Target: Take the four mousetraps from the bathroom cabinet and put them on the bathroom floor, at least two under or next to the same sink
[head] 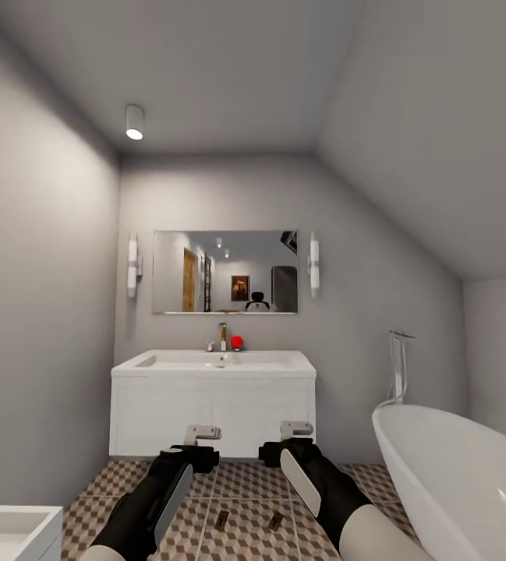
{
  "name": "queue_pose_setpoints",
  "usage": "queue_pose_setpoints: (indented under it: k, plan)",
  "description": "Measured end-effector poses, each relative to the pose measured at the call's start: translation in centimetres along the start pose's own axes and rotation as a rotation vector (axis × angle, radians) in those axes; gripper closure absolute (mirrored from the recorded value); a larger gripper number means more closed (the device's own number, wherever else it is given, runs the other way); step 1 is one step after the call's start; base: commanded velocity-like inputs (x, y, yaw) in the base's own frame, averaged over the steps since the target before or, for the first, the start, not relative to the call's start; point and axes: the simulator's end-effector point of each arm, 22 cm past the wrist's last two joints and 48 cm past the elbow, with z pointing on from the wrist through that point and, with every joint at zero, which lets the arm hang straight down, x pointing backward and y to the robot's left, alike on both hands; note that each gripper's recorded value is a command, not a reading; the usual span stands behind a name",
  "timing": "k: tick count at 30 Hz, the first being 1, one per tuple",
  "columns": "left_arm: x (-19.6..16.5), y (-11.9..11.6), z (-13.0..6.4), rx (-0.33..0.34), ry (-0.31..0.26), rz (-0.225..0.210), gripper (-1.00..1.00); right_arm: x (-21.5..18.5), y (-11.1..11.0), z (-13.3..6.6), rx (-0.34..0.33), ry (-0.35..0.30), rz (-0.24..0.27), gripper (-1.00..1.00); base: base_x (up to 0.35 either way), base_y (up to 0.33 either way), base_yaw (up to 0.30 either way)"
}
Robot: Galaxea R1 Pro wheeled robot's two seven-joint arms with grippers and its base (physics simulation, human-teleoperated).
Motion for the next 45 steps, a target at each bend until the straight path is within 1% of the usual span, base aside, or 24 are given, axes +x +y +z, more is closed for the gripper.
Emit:
queue_pose_setpoints:
  k: [35, 45]
  plan:
    - [-6.4, -0.2, -1.9, 0.015, 0.003, 0.002, -1.00, -6.2, 0.5, -2.4, -0.001, 0.000, 0.000, -1.00, 0.000, 0.000, 0.000]
    - [-7.7, -0.1, -2.2, 0.016, 0.012, 0.001, -1.00, -7.5, 0.6, -2.8, 0.000, 0.009, 0.002, -1.00, 0.000, 0.000, 0.000]
